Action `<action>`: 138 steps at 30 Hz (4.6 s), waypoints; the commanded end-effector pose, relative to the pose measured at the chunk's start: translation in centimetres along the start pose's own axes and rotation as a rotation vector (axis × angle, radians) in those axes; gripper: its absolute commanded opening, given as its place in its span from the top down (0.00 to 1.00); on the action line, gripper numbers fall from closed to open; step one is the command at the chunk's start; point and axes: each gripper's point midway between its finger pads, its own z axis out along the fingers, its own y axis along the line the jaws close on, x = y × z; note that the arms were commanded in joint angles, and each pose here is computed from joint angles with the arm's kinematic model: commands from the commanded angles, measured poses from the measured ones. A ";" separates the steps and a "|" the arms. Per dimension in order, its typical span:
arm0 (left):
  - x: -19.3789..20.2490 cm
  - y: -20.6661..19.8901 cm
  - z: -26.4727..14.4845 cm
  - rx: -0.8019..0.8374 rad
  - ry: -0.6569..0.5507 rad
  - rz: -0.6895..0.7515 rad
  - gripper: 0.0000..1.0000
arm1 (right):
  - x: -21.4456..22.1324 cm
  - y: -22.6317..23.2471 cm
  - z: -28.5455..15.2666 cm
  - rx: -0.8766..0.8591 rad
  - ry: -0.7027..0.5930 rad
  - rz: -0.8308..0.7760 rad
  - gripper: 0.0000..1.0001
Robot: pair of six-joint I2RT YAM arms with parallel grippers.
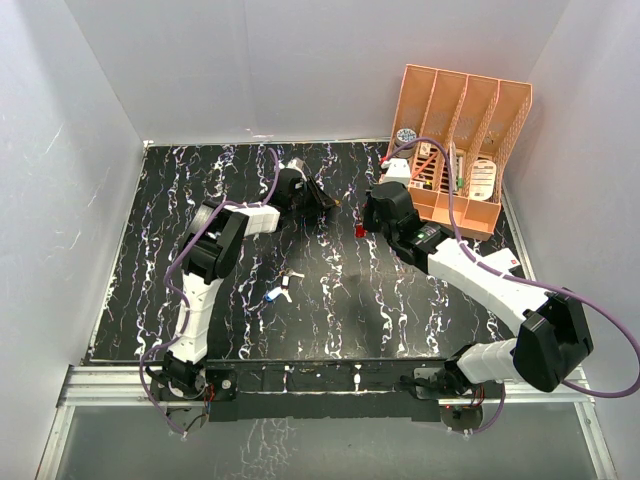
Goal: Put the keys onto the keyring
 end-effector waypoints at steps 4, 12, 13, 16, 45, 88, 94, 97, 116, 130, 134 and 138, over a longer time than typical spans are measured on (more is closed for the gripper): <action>2.4 3.0 -0.1 -0.115 0.071 -0.004 0.81 | -2.2 0.3 -0.8 -0.022 -0.071 0.024 1.00; 1.9 3.0 -0.3 -0.113 0.054 -0.008 0.99 | -2.3 -0.1 -0.8 -0.015 -0.073 0.028 1.00; 1.8 3.1 -0.5 -0.113 0.048 -0.008 1.00 | -2.3 -0.1 -0.8 -0.016 -0.072 0.028 1.00; 1.4 2.7 -1.6 -0.112 0.020 0.004 0.94 | -2.2 -0.1 -0.7 -0.020 -0.069 0.028 1.00; -5.6 -3.9 -1.2 0.116 -0.186 0.510 0.03 | -2.4 0.1 -1.0 -0.039 -0.077 0.032 1.00; -0.3 -0.6 -0.7 0.071 0.067 0.384 0.05 | -2.8 -0.9 -1.4 -0.034 -0.083 0.043 1.00; 0.4 0.3 -3.7 0.029 0.074 0.333 0.05 | -2.7 -0.8 -1.4 -0.044 -0.082 0.046 1.00; 0.6 0.5 -5.4 0.010 0.070 0.330 0.05 | -2.7 -0.7 -1.4 -0.047 -0.081 0.047 1.00; -6.1 -3.9 -15.2 -0.037 -0.169 0.398 0.06 | -2.7 -0.5 -1.7 -0.065 -0.081 0.054 1.00; -4.8 1.4 -15.9 -0.247 -0.149 0.399 0.21 | -2.6 -0.3 -1.5 -0.071 -0.075 0.055 1.00; -4.2 2.8 -15.6 -0.291 -0.131 0.410 0.26 | -2.5 -0.2 -1.4 -0.072 -0.073 0.054 1.00; -3.4 3.9 -15.1 -0.320 -0.107 0.415 0.29 | -2.4 -0.3 -1.3 -0.071 -0.072 0.053 1.00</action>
